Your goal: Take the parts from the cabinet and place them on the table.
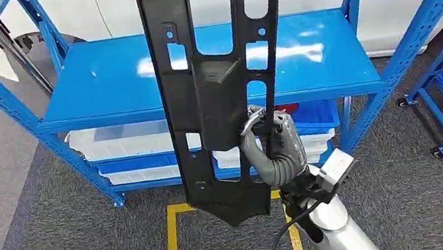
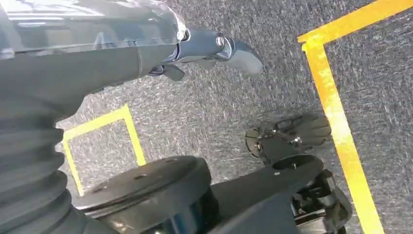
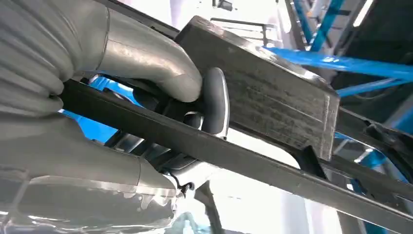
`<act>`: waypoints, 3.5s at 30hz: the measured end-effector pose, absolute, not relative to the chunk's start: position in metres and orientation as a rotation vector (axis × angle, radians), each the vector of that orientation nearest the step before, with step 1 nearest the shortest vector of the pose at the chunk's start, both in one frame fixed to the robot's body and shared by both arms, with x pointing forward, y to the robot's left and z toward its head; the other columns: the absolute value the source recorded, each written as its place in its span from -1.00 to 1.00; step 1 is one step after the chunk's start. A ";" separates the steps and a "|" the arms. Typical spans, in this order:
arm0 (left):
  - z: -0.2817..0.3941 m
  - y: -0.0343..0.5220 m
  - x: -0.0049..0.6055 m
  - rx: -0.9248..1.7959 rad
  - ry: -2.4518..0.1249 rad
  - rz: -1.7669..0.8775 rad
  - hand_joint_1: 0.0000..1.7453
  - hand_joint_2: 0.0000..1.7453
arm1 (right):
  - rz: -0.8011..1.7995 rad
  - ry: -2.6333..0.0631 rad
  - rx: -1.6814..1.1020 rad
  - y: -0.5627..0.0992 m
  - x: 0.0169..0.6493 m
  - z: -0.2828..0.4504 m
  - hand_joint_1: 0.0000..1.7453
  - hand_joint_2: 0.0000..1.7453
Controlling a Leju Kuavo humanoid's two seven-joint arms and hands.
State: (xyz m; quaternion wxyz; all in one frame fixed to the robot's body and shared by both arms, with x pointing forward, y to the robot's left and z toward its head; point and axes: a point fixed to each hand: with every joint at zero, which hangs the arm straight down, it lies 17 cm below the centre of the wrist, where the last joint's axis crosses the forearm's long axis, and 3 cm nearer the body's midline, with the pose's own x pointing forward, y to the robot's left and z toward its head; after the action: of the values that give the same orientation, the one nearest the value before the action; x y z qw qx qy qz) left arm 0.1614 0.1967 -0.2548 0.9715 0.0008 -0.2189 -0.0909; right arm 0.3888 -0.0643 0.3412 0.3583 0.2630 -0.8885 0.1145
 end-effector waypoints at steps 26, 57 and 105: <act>-0.266 0.239 0.133 0.105 -0.406 -0.102 -1.00 1.00 | 0.327 -2.237 0.638 -0.064 0.404 0.305 0.98 1.00; -0.264 0.247 0.145 0.115 -0.406 -0.148 -1.00 1.00 | 0.239 -2.217 0.585 -0.090 0.391 0.294 0.98 1.00; -0.265 0.231 0.138 0.095 -0.406 -0.194 -1.00 1.00 | 0.132 -2.267 0.555 -0.120 0.366 0.304 0.98 1.00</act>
State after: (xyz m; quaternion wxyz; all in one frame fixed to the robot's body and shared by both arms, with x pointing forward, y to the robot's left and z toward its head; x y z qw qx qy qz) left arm 0.1378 0.2306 -0.2646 0.9737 0.0470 -0.2011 -0.0963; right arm 0.3664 -0.1205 0.3045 0.3913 0.2185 -0.8925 0.0518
